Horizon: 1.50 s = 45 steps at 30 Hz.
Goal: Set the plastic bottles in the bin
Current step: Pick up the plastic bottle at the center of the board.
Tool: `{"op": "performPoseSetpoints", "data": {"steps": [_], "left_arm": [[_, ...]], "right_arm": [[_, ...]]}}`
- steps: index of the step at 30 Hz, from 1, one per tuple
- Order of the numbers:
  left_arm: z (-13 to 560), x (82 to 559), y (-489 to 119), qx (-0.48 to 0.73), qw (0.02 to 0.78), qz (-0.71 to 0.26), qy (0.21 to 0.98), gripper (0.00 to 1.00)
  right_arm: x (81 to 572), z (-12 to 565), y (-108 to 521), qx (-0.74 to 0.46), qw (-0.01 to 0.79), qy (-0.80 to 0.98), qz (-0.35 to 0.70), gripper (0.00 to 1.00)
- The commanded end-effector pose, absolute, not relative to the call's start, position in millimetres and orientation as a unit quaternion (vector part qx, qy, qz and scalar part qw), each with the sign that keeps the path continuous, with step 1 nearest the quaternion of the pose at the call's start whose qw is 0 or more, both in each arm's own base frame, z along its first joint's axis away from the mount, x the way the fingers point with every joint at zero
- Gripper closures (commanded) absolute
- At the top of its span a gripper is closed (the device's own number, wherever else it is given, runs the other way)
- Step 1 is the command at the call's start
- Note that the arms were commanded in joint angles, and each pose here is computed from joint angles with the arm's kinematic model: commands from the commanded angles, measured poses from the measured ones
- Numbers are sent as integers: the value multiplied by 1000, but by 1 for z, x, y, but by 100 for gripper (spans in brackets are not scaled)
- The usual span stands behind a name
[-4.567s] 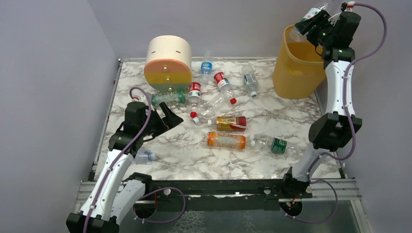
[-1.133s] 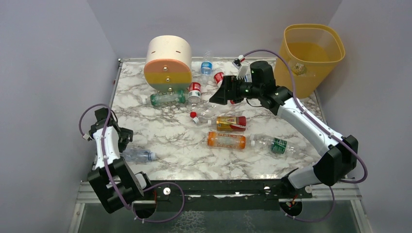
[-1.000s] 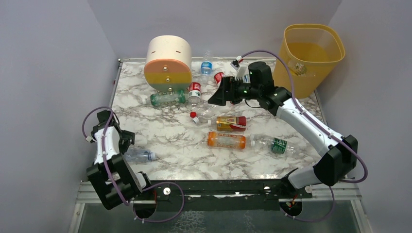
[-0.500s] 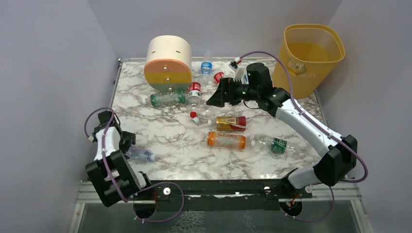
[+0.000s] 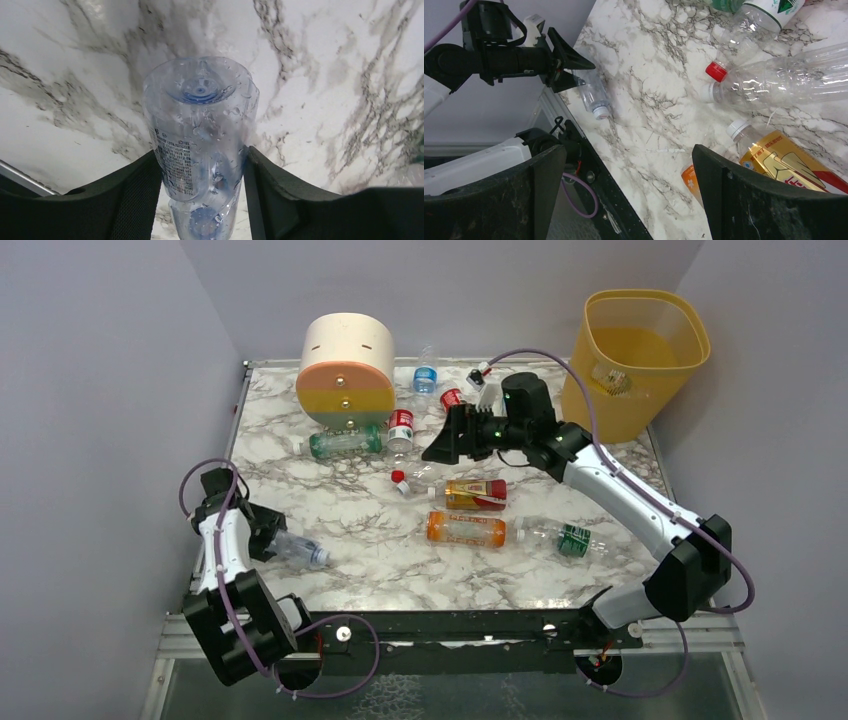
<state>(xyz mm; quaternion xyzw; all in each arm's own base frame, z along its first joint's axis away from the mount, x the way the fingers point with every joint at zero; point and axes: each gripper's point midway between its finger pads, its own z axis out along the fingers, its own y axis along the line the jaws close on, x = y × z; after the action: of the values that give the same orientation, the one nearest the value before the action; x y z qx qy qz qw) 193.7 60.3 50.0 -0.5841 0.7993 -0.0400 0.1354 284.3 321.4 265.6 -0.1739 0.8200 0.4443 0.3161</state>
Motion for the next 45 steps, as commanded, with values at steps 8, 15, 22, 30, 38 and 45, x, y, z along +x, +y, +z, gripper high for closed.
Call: {"op": "performPoseSetpoints", "data": {"steps": [8,15,22,30,38,45], "left_arm": [[106,235,-8,-472,190,-166,845,43],[140,258,-58,-409,204,-208,865,43],[164,267,-102,-379,211,-240,868,43],[176,263,-149,-335,208,-260,881,43],[179,257,-173,-314,205,-275,885,43],[186,251,-182,-305,206,-291,883,43]], "right_arm": [[274,253,338,-188,295,814,463,0],[254,235,347,-224,263,812,471,0],[230,217,371,-263,248,806,469,1],[207,198,411,-305,245,797,460,6],[205,182,421,-308,240,803,450,11],[205,178,423,-303,238,807,447,21]]}}
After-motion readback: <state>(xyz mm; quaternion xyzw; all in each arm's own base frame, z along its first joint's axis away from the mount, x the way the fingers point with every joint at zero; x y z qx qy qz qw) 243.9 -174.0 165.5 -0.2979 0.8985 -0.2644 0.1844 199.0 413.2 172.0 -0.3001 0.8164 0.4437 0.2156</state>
